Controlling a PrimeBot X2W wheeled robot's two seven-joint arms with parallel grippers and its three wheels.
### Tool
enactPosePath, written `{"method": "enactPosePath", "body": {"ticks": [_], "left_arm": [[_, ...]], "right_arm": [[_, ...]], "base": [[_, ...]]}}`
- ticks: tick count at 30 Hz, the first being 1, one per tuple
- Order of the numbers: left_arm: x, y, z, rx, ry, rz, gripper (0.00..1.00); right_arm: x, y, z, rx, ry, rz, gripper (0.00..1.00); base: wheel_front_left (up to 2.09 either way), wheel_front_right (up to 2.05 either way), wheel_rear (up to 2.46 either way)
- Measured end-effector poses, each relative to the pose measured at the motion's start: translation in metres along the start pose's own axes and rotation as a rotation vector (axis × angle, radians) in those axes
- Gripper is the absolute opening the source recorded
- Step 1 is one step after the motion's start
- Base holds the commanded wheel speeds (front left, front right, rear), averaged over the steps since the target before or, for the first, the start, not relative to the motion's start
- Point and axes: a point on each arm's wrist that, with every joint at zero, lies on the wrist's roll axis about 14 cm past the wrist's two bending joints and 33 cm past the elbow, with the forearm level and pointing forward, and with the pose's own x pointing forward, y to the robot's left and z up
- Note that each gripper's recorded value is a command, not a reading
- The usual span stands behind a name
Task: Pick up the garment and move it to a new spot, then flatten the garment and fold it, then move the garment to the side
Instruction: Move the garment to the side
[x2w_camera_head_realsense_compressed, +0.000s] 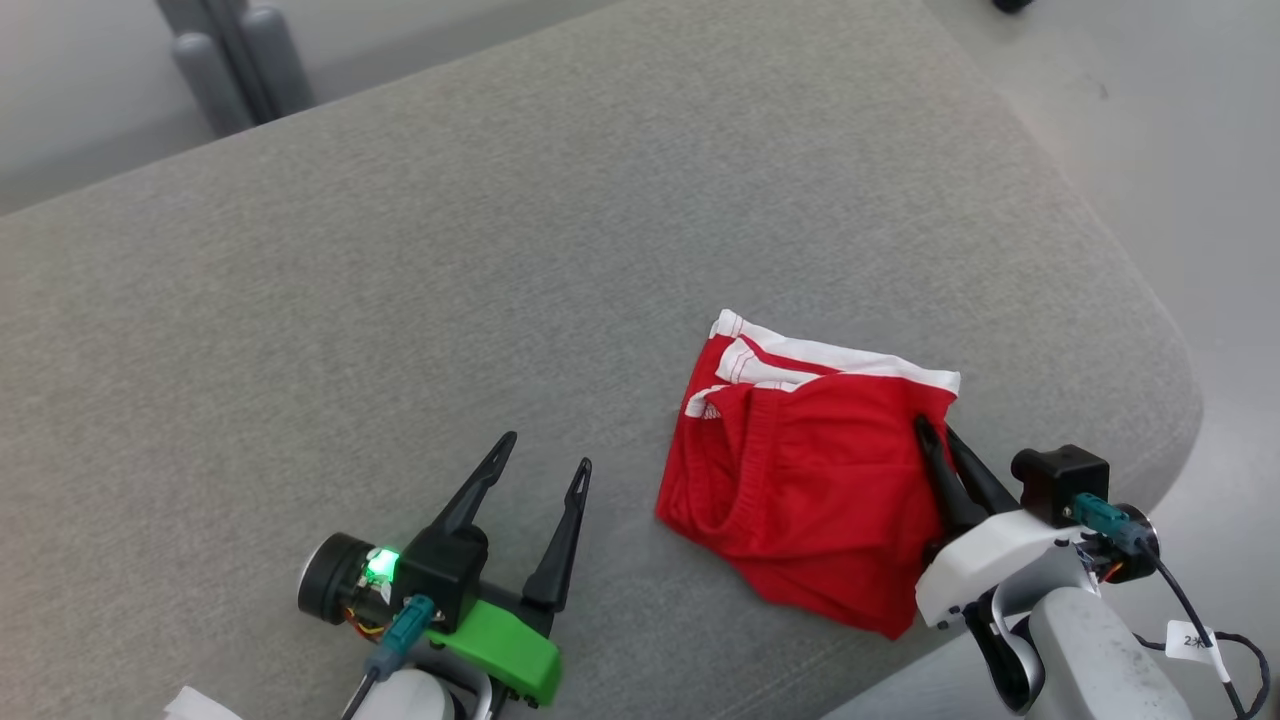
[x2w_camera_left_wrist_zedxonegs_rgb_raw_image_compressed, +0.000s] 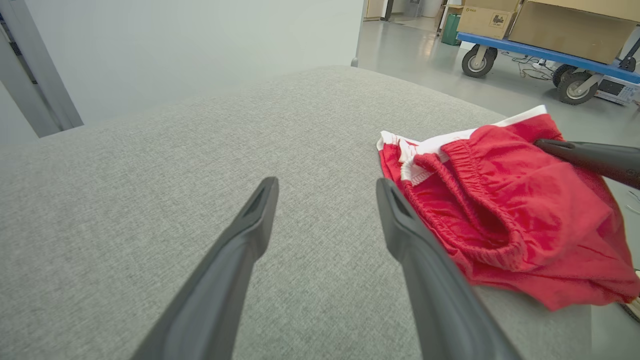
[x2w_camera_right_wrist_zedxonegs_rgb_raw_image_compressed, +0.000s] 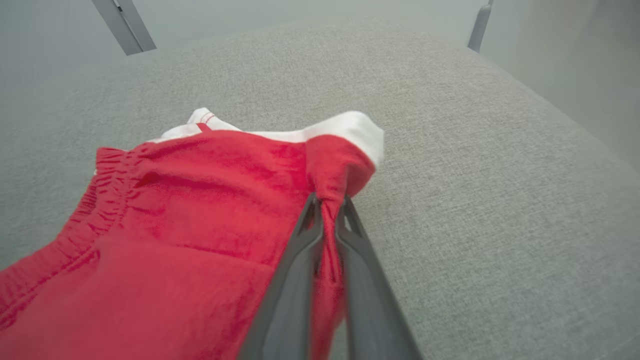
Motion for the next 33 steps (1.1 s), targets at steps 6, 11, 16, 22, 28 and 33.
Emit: {"method": "enactPosePath", "body": {"ticks": [6, 11, 16, 22, 28, 33], "left_arm": [[0.012, -0.010, -0.005, 0.007, 0.009, -0.070, 1.00], [0.024, 0.004, -0.001, 0.022, -0.013, -0.079, 1.00], [0.031, 0.030, -0.005, 0.026, -0.021, -0.054, 1.00], [0.031, 0.063, -0.019, 0.007, -0.016, 0.002, 1.00], [0.022, 0.095, -0.028, -0.007, -0.009, 0.083, 1.00], [0.015, 0.117, -0.037, -0.027, 0.002, 0.147, 1.00]], "right_arm": [[0.000, -0.015, 0.018, -0.042, -0.042, -0.034, 0.00], [0.036, -0.007, 0.054, -0.173, -0.108, 0.008, 0.00], [0.083, -0.019, 0.079, -0.363, -0.107, -0.001, 0.00], [0.137, -0.062, 0.093, -0.571, -0.019, -0.074, 0.00], [0.177, -0.081, 0.099, -0.644, 0.017, -0.137, 0.05], [0.204, -0.076, 0.105, -0.641, -0.035, -0.163, 1.00]], "base": [[0.00, 0.00, 0.00], [0.00, 0.00, 0.00], [0.00, 0.00, 0.00], [0.00, 0.00, 0.00], [0.00, 0.00, 0.00], [0.00, 0.00, 0.00]]}}
